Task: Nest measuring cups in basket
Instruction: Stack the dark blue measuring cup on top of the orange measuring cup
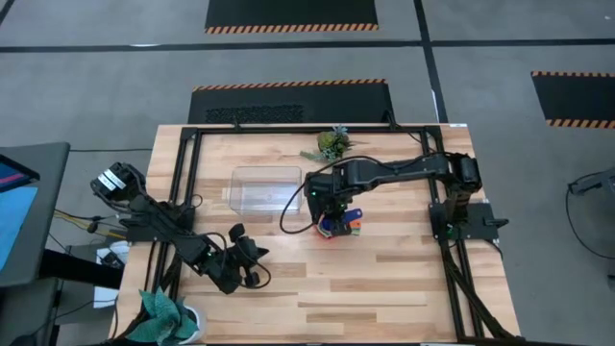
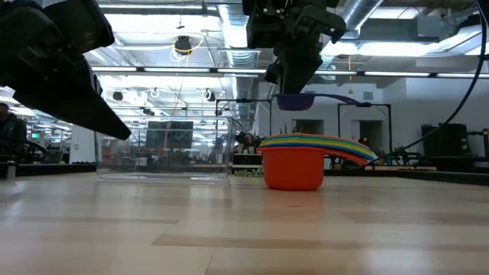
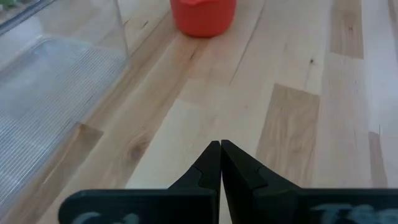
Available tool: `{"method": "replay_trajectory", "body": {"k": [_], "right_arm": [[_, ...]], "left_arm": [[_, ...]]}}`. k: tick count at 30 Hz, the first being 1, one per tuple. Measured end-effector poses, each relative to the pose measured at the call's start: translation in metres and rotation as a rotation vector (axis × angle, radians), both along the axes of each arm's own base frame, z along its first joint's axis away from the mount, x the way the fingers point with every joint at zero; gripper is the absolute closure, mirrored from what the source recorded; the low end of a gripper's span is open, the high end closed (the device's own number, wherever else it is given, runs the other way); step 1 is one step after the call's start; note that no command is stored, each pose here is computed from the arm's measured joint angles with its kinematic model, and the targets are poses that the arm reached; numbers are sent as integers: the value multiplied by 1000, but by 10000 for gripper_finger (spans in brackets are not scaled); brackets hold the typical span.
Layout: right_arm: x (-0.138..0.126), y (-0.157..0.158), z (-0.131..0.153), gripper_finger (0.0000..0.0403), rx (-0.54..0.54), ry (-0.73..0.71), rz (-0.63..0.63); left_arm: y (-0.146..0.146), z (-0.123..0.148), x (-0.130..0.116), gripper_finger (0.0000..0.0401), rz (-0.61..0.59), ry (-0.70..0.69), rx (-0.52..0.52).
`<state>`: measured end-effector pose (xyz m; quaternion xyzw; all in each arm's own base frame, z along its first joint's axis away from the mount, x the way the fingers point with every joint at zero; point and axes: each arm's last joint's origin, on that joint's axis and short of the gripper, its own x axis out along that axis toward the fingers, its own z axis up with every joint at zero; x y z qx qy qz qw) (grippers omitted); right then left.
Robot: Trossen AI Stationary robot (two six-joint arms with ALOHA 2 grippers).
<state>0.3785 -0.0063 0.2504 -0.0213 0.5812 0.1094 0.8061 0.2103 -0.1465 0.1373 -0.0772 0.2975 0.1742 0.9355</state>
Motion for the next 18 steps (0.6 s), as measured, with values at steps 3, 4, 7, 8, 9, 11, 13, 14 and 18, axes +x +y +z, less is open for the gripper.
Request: {"method": "replay_trajectory", "body": {"k": [3,4,7,8,9,11,13,14,18], "right_arm": [[1,0,0,348,0,-6,0],[1,1,0,347,0,-9,3],[2,3,1,346,-6,-22,20],[2,3,1,346,-9,-23,32],[2,3,1,346,-12,-23,44],[0,3,0,346,-15,-9,56],[-2,0,-1,345,-12,12,41],[-3,-3,-1,345,-11,25,31],[-4,-9,-13,345,-6,17,9]], "left_arm": [[1,1,1,401,20,-25,25],[1,2,1,401,24,-34,44],[1,3,2,401,11,-47,96],[0,4,2,401,1,-53,105],[-1,5,3,401,-11,-60,112],[-4,6,3,401,-34,-70,122],[-7,7,2,401,-55,-78,136],[-9,8,1,401,-62,-82,148],[-13,8,-3,401,-65,-98,176]]}}
